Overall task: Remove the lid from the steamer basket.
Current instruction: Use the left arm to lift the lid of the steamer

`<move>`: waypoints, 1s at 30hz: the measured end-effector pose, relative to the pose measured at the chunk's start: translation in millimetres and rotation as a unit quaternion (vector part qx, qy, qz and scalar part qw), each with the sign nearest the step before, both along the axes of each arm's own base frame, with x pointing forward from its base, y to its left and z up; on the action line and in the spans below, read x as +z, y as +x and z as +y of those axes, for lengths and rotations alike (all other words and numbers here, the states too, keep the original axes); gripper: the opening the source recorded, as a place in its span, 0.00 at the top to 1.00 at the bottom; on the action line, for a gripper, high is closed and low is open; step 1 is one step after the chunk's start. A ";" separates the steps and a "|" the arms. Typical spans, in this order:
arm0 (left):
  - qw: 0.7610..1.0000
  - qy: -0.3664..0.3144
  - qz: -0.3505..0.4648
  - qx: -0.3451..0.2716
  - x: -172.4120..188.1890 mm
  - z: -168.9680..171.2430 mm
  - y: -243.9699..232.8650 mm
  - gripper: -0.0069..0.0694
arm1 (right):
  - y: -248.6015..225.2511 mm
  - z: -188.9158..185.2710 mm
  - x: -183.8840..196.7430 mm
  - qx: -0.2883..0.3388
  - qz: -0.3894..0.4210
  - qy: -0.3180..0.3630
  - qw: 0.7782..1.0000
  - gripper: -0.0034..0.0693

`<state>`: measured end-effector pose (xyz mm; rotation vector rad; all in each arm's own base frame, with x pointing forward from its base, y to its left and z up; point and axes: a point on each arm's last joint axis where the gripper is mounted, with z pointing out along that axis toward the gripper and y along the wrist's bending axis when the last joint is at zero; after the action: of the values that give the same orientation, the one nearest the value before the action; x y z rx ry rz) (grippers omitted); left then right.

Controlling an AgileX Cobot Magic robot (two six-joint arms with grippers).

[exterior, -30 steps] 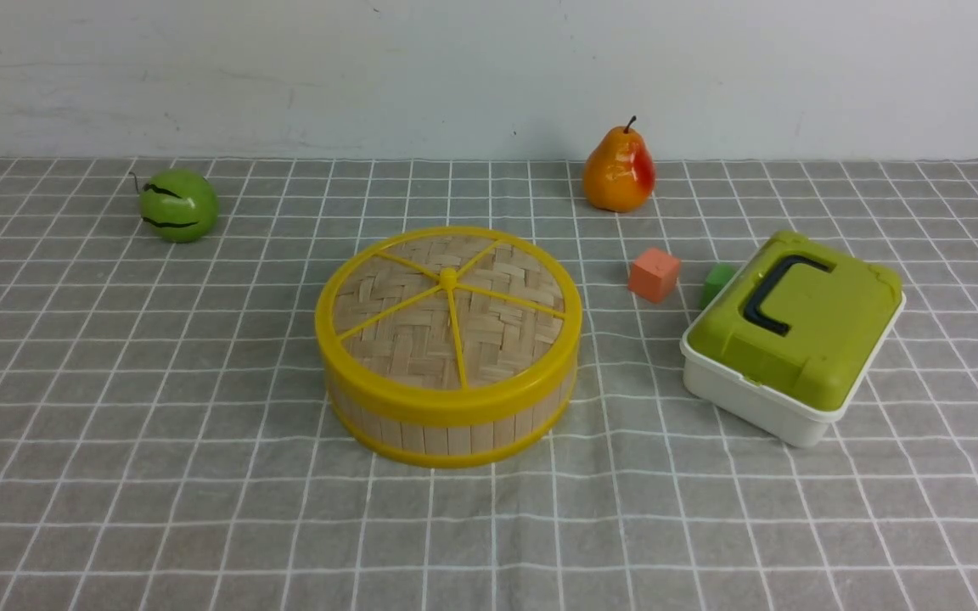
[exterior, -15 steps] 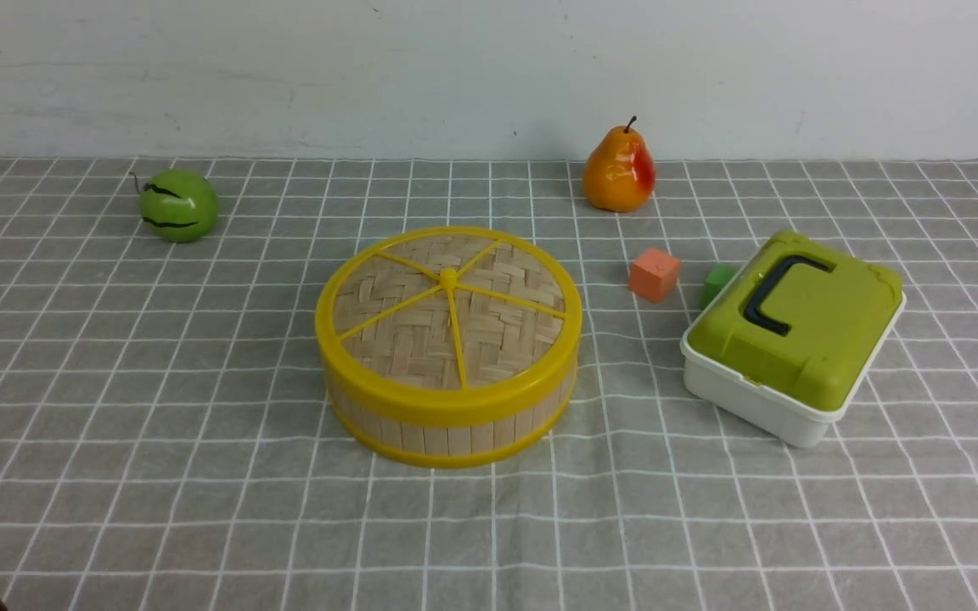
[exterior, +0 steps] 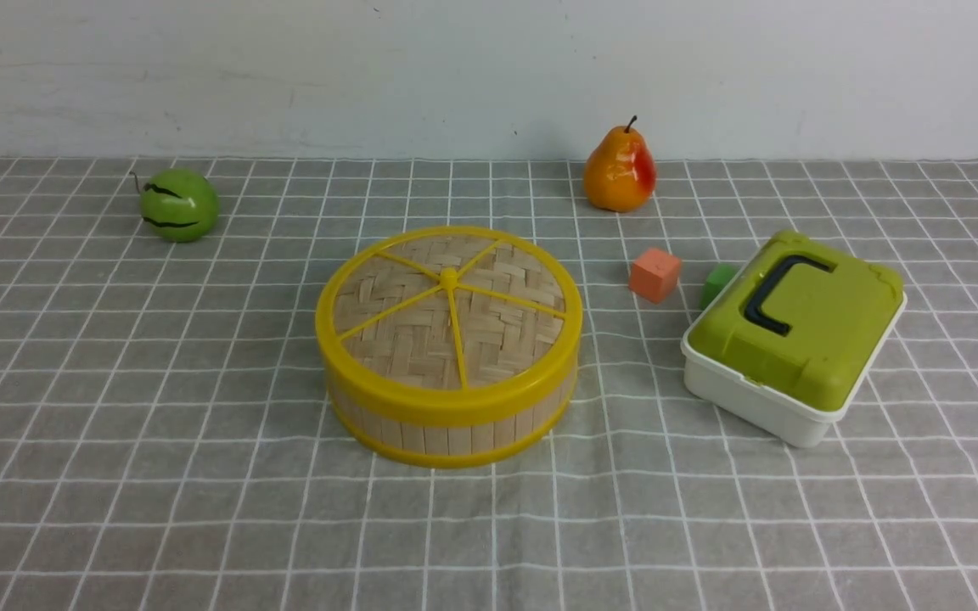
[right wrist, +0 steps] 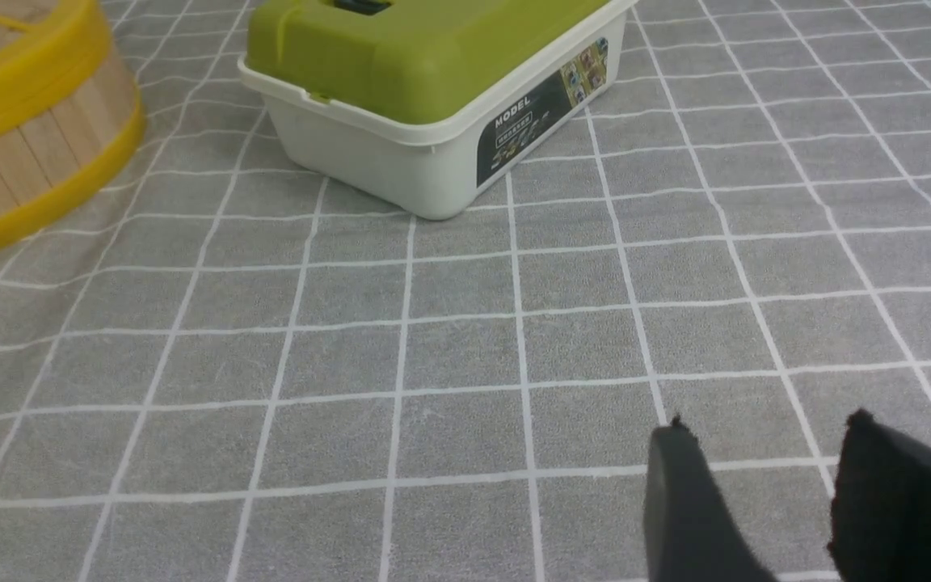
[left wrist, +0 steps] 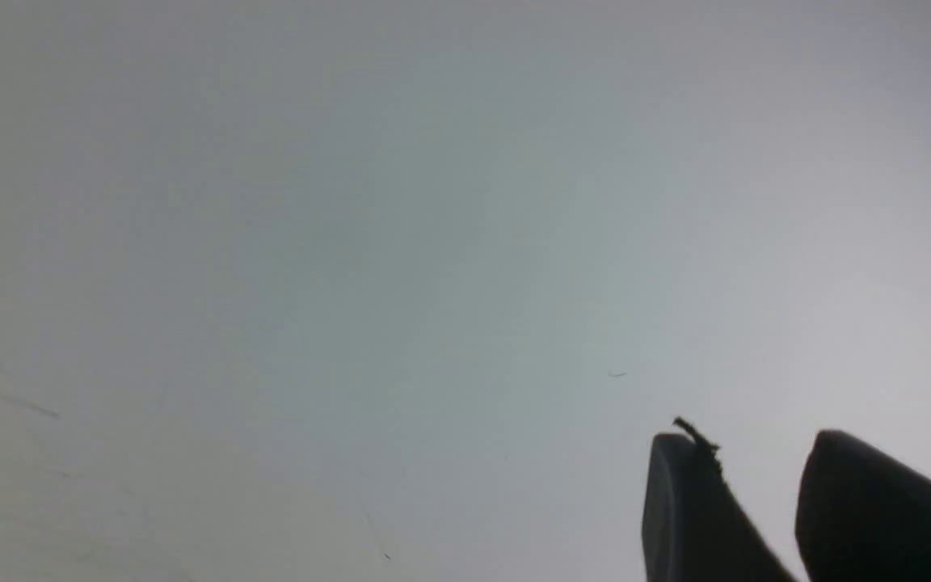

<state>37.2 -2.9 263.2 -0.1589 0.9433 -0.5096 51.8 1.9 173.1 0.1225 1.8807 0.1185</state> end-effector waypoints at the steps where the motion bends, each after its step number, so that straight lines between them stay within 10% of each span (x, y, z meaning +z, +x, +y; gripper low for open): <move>1: 1.000 0.006 0.010 -0.001 10.5 -0.4 -1.6 0.71 | 0.0 0.0 0.0 0.000 0.000 0.000 1.000 0.62; 5: 0.995 0.052 0.087 0.009 62.4 -2.5 2.3 0.93 | 0.0 0.0 0.0 0.000 0.000 0.000 1.000 0.62; 12: 0.962 0.105 0.251 0.012 112.0 -11.5 63.7 0.93 | 0.0 0.0 0.0 0.000 0.000 0.000 1.000 0.62; 30: 0.768 0.258 0.565 -0.154 109.6 -146.5 261.5 0.93 | 0.0 0.0 0.0 0.000 0.000 0.000 1.000 0.62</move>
<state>298.7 -149.4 372.9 0.2419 2.2998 -0.4073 51.8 1.9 173.1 0.1225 1.8807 0.1185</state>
